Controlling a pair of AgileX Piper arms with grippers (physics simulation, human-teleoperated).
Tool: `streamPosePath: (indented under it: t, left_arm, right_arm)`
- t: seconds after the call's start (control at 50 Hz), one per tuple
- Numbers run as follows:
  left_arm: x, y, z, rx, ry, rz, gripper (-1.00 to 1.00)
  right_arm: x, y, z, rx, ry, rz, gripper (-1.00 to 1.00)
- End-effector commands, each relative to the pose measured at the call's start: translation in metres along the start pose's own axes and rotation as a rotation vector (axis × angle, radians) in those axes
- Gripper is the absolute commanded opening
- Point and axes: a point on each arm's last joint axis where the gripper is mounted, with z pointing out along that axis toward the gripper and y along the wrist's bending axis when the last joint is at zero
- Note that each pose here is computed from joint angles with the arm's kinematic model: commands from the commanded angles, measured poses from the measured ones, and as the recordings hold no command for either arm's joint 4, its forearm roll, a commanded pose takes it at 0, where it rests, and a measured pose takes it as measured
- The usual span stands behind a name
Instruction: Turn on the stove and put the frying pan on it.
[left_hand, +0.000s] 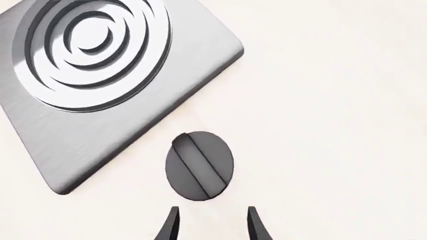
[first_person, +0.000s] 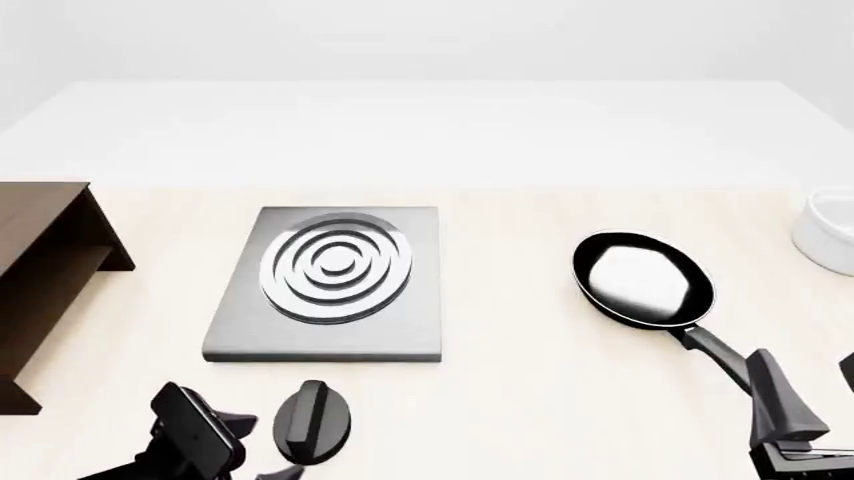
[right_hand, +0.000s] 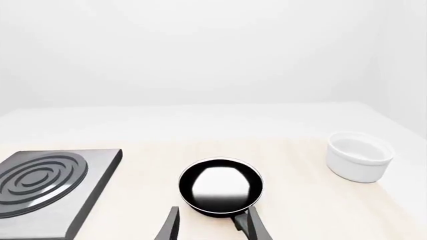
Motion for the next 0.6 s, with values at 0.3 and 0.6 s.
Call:
streamPosePath:
  t: [0.3,0.6]
  left_arm:
    - [0.008,-0.007,0.022,0.036,0.028,0.018,1.0]
    - [0.01,-0.011,0.03,0.05,0.035,0.032,1.0]
  right_arm:
    - [0.0,0.0,0.001,0.001,0.0,-0.001,1.0]
    - [0.0,0.0,0.001,0.001,0.0,0.0,1.0]
